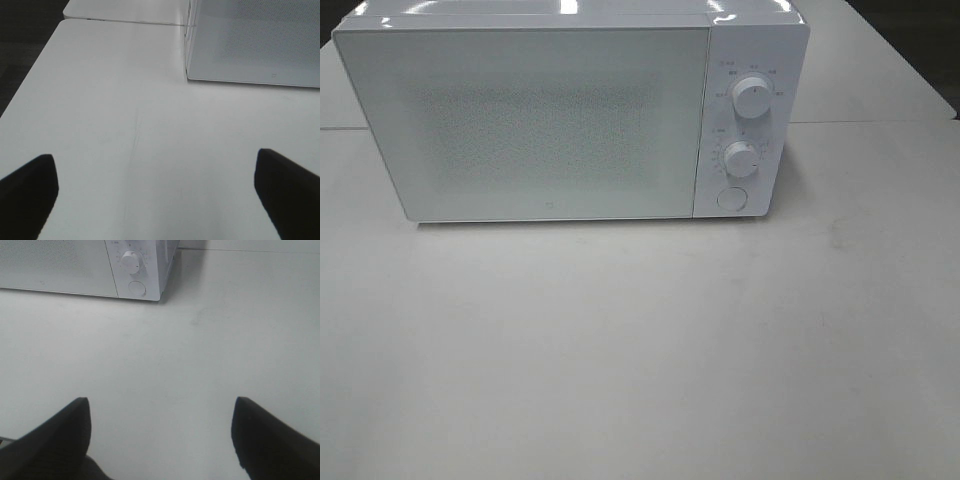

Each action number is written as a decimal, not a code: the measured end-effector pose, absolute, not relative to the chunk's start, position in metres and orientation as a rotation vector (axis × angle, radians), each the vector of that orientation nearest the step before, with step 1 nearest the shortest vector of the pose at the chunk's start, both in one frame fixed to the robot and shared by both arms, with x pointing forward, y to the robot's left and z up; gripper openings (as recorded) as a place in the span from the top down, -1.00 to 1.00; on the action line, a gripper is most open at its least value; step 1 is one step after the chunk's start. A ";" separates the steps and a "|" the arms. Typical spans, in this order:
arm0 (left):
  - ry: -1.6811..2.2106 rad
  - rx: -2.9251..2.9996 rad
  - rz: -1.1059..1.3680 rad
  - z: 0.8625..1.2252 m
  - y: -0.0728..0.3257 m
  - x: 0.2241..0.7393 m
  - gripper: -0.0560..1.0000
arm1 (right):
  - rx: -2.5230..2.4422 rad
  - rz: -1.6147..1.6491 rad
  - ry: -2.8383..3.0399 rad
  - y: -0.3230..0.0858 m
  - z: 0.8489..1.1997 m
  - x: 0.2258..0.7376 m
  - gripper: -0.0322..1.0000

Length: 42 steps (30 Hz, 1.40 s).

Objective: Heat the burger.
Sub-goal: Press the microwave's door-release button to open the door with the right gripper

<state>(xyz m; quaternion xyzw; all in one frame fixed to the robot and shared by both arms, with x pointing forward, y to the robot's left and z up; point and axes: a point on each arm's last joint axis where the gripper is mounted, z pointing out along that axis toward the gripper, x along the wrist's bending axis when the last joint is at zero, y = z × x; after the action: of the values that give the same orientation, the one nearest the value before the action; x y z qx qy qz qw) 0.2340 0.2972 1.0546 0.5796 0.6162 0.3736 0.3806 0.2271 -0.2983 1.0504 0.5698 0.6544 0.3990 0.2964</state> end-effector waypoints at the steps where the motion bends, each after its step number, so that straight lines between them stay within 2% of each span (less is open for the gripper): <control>1: 1.577 1.474 0.950 1.055 0.297 0.234 -0.98 | 1.515 1.061 1.740 -0.298 1.050 0.227 -0.50; 11: 1.573 1.480 0.954 1.055 0.297 0.234 -0.98 | 1.579 0.985 1.809 -0.295 1.054 0.247 -0.50; 25: 1.573 1.480 0.954 1.055 0.297 0.234 -0.98 | 1.561 0.999 1.788 -0.282 1.069 0.320 -0.50; 42: 1.573 1.480 0.954 1.055 0.297 0.234 -0.98 | 1.583 0.959 1.812 -0.269 1.045 0.392 -0.50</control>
<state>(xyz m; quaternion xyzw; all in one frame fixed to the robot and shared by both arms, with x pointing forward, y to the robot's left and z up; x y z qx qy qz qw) 0.2340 0.2972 1.0546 0.5796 0.6162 0.3736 0.3806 0.3919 -0.2688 1.0445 0.5880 0.6731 0.3564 0.2724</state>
